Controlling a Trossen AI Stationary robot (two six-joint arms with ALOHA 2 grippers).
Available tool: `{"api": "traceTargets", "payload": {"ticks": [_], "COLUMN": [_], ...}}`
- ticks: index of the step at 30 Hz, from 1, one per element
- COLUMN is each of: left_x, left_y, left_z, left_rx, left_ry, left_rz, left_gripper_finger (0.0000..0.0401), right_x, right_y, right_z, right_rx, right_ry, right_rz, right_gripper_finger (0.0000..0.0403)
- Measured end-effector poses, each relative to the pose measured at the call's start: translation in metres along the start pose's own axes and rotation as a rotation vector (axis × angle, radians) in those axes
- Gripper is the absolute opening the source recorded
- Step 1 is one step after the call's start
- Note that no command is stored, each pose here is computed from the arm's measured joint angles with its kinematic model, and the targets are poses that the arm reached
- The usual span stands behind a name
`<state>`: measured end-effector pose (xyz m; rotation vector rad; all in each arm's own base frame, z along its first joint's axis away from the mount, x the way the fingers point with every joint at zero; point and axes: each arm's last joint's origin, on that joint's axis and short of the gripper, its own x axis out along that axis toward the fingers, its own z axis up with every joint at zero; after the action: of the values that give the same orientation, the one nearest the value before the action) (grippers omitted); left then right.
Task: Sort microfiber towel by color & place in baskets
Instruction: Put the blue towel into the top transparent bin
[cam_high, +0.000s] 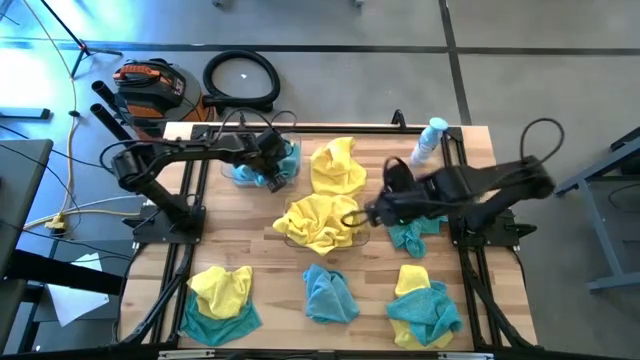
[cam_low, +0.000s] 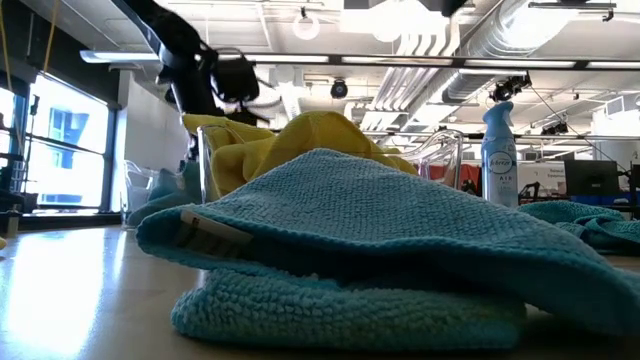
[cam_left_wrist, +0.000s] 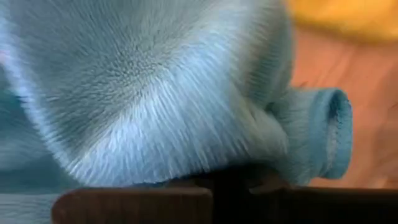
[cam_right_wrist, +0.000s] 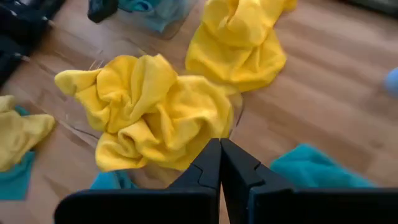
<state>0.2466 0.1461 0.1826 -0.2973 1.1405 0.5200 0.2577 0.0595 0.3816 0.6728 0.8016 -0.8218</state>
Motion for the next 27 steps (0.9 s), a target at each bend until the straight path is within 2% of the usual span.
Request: {"api": "traceTargets", "payload": {"ticks": [9,11,15,21,27], "left_x": [-0.06,-0.07,-0.079,-0.088,-0.121], "left_y": [0.005,0.006,0.006,0.006,-0.01], "left_z": [0.02,0.022,0.023,0.017,0.009], "left_rx": [-0.07,-0.097,-0.14,-0.243,-0.252], "left_ry": [-0.231,-0.263,-0.297,-0.298,-0.411], "left_rz": [0.078,0.082,0.084,0.074,0.018], "left_gripper_finger": [0.0,0.0,0.0,0.0,0.0], "right_x": [0.05,0.06,0.073,0.079,0.082], "right_y": [-0.045,-0.057,-0.083,-0.111,-0.129], "right_z": [-0.062,-0.073,-0.09,-0.101,-0.108], "right_rx": [0.116,0.12,0.132,0.133,0.08], "right_ry": [-0.031,-0.026,0.0,0.053,0.128], "right_rz": [0.281,0.309,0.293,0.288,0.186], "right_gripper_finger": [0.0,0.0,0.0,0.0,0.0016]}}
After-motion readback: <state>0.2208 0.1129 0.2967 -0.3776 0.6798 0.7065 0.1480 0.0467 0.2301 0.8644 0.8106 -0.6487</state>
